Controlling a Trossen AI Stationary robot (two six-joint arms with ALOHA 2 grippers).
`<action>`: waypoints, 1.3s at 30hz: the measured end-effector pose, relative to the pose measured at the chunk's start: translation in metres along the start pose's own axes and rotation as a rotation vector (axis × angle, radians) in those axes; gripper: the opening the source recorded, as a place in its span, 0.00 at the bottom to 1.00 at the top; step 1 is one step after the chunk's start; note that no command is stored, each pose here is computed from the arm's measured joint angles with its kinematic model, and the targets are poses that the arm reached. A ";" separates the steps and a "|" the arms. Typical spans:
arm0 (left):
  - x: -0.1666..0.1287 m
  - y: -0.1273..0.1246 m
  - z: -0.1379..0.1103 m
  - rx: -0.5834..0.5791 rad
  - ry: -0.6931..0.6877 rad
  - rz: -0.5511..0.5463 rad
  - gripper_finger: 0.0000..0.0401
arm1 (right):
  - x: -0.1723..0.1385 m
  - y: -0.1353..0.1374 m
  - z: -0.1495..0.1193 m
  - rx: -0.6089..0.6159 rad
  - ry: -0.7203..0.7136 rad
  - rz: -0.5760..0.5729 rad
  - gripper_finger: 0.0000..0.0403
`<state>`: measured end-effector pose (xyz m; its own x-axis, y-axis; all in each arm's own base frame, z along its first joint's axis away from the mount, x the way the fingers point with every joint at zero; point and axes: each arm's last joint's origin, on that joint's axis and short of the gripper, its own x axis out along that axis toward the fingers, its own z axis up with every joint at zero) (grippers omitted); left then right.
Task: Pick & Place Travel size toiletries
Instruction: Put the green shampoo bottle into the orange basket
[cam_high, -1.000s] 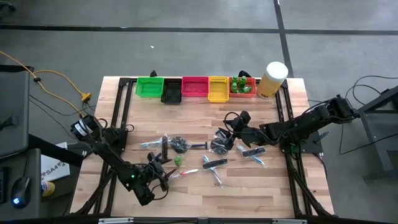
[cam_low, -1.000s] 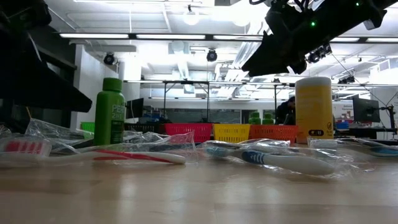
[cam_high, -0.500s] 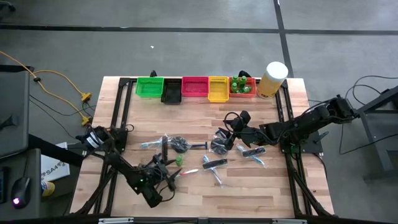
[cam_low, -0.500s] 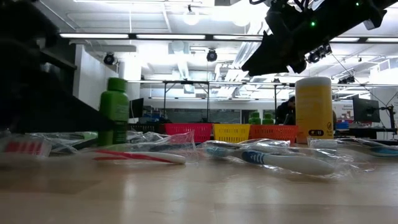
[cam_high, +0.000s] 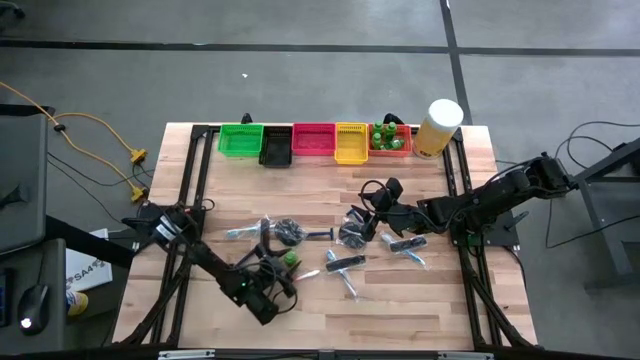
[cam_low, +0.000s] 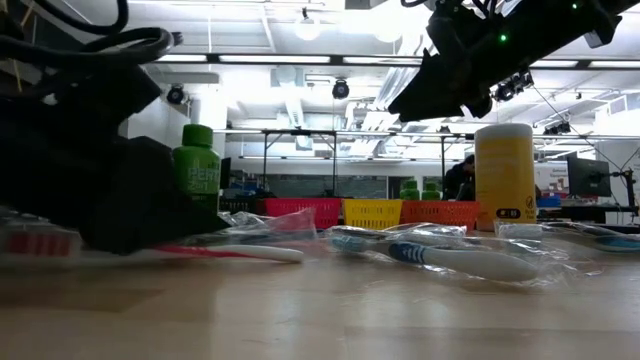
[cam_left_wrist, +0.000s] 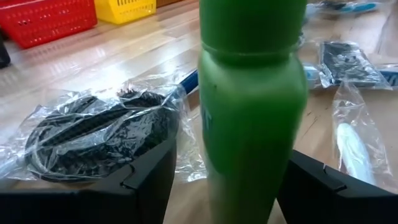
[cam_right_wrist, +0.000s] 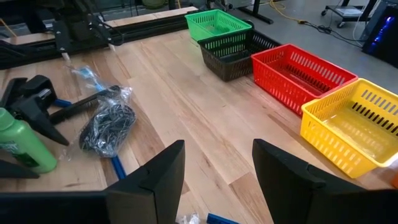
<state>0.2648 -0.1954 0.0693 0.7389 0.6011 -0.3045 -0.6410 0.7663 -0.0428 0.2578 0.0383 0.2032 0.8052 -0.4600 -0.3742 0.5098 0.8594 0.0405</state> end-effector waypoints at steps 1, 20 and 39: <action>0.000 0.000 0.000 0.000 0.001 -0.001 0.57 | 0.000 0.000 0.000 0.000 0.000 0.000 0.45; -0.007 -0.003 0.019 0.242 0.067 -0.078 0.19 | 0.014 0.023 -0.001 -0.154 -0.064 0.346 0.45; 0.017 -0.006 0.071 0.390 0.084 -0.209 0.18 | 0.079 0.079 -0.039 -0.365 -0.367 0.702 0.45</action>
<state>0.2958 -0.1733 0.1323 0.8143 0.4161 -0.4046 -0.3415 0.9072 0.2457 0.3497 0.0788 0.1407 0.9755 0.2142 -0.0497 -0.2197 0.9602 -0.1727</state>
